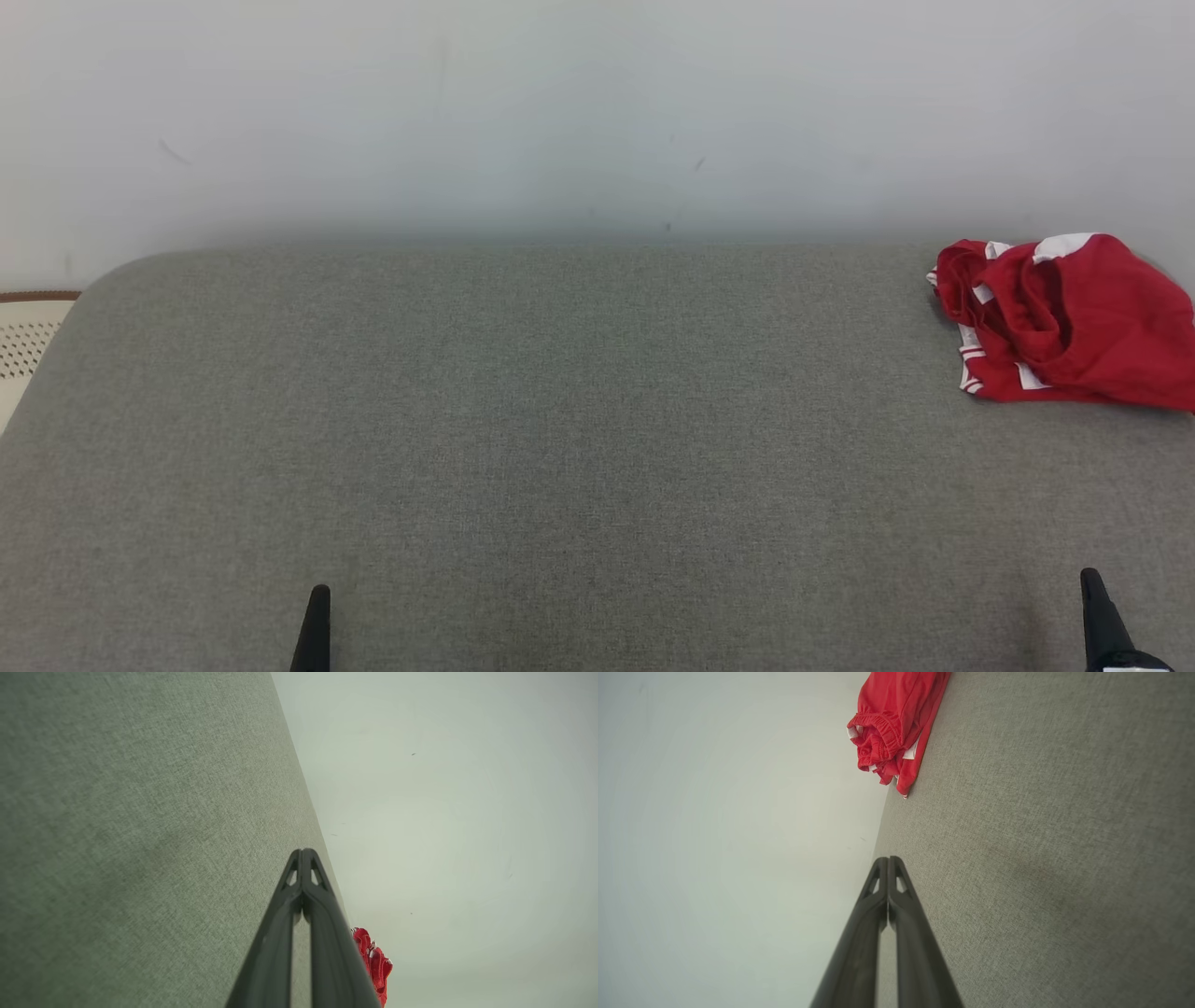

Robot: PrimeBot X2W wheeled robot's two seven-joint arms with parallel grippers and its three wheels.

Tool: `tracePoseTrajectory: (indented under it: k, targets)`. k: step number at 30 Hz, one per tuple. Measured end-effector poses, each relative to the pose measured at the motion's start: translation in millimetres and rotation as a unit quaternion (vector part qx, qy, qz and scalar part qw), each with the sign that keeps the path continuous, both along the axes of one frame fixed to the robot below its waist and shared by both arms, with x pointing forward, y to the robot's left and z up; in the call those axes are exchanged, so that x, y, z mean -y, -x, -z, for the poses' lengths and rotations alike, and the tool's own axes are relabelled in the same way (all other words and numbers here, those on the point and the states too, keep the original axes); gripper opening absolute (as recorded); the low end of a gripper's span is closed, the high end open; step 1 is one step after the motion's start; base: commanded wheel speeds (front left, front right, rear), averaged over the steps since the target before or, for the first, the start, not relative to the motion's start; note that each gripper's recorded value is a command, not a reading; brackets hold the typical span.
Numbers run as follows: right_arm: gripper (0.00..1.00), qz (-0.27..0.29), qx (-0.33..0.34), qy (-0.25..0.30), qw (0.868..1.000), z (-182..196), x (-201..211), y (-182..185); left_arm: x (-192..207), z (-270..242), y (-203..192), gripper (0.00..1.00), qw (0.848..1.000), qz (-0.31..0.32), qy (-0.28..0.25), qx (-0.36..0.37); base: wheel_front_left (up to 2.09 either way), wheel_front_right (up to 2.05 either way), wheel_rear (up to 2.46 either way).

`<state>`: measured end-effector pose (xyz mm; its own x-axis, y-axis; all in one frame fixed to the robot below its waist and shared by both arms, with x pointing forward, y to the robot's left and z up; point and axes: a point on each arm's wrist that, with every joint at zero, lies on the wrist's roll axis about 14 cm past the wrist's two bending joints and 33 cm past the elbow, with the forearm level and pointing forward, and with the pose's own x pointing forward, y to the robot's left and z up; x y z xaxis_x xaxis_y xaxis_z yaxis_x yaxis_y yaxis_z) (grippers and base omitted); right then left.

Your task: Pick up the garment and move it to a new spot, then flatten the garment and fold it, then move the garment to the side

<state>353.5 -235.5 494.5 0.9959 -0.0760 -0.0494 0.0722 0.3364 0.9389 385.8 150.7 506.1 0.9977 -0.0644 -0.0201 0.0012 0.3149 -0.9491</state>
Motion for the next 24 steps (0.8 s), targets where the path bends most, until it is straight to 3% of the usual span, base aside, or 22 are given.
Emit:
tracePoseTrajectory:
  k: [24]
  targets:
    - [0.0, 0.009, 0.019, -0.103, 0.994, -5.2, 10.2, -4.0, 3.2, -1.3, -6.9, 0.0, 0.995, 0.01, 0.096, -0.003, 0.0, 0.0, 0.0]
